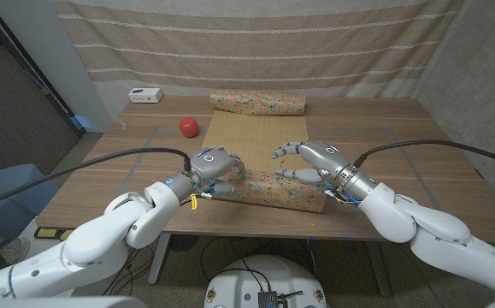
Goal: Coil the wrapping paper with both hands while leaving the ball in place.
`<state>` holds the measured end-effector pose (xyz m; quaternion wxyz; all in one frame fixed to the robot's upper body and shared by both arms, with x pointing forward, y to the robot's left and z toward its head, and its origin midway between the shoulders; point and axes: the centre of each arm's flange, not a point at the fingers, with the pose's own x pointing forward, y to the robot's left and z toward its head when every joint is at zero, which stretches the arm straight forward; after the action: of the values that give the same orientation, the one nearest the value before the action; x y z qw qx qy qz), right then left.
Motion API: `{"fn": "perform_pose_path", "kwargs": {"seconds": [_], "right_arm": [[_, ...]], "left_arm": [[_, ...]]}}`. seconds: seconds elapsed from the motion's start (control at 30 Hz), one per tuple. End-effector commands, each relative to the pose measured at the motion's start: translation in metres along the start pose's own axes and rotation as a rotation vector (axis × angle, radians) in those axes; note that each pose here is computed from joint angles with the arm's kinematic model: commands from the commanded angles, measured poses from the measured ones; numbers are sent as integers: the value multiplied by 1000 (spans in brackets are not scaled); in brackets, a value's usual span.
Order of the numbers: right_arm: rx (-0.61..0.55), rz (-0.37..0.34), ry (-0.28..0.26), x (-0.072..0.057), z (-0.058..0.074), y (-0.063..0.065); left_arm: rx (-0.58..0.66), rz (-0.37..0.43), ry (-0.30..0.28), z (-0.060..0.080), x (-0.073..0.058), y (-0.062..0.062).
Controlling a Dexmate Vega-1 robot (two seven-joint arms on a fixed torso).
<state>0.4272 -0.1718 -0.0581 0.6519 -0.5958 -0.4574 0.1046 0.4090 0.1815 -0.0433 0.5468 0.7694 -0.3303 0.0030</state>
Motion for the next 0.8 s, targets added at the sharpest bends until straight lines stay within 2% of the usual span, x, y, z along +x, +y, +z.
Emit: {"fn": "perform_pose_path", "kwargs": {"seconds": [0.03, 0.3, 0.47, 0.57, 0.8], "right_arm": [[-128, 140, -31, -4, 17, 22], [-143, 160, -56, -3, 18, 35], [-157, 168, -58, 1, 17, 41], [-174, 162, -58, 4, 18, 44], [-179, 199, -46, 13, 14, 50]], "left_arm": [[77, 0, 36, 3, -10, -12], [104, -14, 43, 5, -11, -19], [137, -32, 58, 6, -11, -20], [165, -50, 73, 6, -10, -23], [179, -62, 105, 2, -7, -30]]}}
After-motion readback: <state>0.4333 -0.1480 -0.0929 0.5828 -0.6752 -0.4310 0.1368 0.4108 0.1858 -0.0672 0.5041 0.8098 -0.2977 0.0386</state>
